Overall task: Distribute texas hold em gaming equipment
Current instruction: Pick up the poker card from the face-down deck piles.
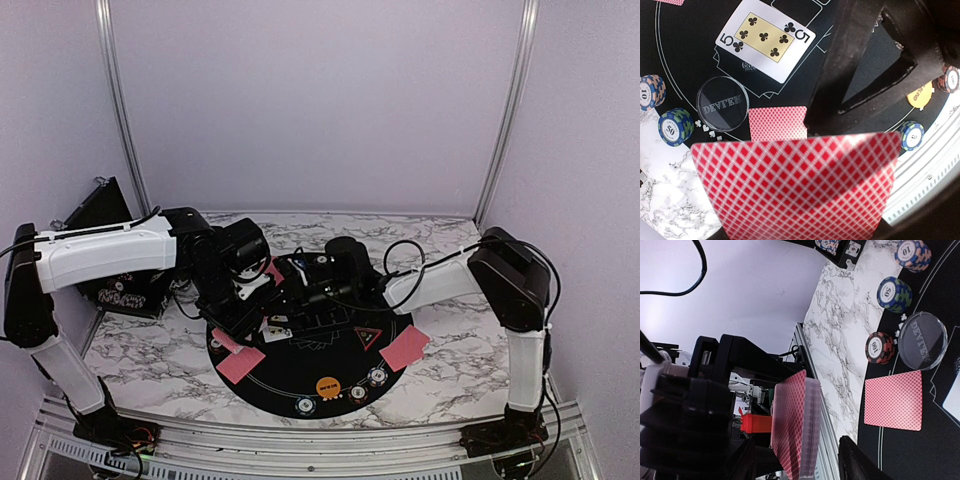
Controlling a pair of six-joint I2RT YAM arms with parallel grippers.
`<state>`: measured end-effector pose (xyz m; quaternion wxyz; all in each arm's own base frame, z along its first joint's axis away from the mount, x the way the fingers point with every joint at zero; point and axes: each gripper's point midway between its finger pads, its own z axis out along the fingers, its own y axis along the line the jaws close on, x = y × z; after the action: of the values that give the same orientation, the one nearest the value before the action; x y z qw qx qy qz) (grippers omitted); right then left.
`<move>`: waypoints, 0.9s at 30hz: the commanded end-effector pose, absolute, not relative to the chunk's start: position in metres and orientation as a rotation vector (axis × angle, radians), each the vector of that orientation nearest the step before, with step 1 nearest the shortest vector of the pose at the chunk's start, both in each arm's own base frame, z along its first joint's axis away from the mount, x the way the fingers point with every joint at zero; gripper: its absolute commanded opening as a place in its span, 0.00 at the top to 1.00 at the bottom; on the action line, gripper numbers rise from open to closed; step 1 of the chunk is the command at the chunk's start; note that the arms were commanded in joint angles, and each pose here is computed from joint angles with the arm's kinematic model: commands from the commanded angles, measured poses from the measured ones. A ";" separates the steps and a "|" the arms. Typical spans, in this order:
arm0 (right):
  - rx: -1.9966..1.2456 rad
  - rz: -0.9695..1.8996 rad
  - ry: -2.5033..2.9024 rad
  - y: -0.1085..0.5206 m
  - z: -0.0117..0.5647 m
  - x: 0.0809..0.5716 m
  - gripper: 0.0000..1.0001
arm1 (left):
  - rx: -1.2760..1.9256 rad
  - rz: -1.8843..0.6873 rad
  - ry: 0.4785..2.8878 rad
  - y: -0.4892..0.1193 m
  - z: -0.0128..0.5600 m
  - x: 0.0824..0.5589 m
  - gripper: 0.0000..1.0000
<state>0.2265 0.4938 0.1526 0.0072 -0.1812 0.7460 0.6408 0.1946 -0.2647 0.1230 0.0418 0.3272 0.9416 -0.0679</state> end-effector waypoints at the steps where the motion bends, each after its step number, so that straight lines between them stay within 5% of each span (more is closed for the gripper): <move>1: -0.578 1.999 2.272 0.488 0.175 0.230 0.46 | 1.025 -0.202 2.864 -0.264 0.130 0.195 0.42; 27: -0.571 1.990 2.259 0.478 0.185 0.229 0.68 | 1.032 -0.197 2.873 -0.265 0.127 0.195 0.42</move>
<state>0.2261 0.4812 0.1650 0.0186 -0.1767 0.7465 0.6413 0.1946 -0.2647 0.1230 0.0421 0.3309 0.9403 -0.0677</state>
